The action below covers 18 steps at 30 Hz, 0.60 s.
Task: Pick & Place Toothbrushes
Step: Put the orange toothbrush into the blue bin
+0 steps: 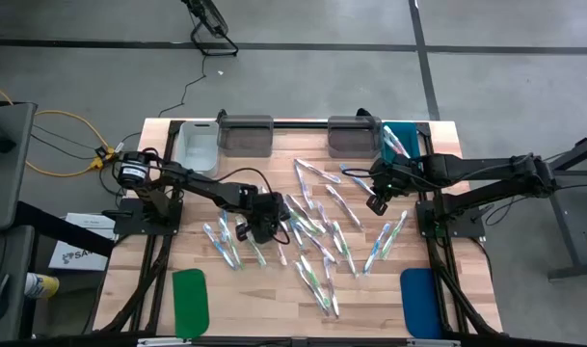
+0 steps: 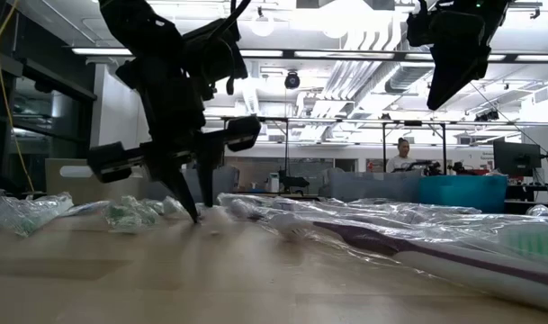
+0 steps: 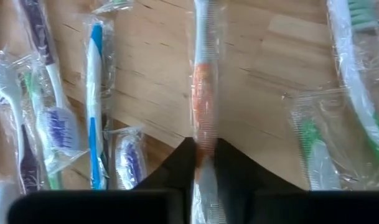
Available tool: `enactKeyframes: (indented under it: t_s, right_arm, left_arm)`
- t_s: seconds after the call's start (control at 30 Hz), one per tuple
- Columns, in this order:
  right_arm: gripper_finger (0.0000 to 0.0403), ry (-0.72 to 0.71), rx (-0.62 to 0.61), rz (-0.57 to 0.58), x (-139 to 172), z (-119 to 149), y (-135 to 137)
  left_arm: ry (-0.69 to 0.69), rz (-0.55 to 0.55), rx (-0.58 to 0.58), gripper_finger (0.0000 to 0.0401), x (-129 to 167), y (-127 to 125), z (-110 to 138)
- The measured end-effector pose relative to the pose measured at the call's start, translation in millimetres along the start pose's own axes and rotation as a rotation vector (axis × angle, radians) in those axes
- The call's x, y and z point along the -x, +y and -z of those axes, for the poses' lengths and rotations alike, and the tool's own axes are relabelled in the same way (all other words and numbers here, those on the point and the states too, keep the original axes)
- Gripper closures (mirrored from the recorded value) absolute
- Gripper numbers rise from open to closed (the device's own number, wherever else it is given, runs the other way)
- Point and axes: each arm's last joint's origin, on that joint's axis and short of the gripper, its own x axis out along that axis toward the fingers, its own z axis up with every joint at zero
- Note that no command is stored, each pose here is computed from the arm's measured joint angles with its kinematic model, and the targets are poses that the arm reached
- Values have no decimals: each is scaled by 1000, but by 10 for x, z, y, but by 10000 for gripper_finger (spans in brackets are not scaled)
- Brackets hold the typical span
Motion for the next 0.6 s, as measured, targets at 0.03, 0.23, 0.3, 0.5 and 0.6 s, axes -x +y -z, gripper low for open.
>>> enactKeyframes:
  t_s: [0.03,0.23,0.3,0.5,0.6]
  right_arm:
    - [332,0,0,0,0,0,0]
    - [332,-1,1,0,0,-1,1]
    - [332,-8,11,-5,0,-8,5]
    - [332,-129,144,-66,-100,-63,85]
    - [332,-229,256,-108,-221,-58,158]
  left_arm:
    - [-3,-4,-1,369,2,5,-2]
    - [-3,-19,-12,397,57,20,-20]
    - [5,-17,-12,400,117,24,-34]
    - [11,-89,-68,401,378,138,-133]
    - [-9,-163,-113,401,491,215,-189]
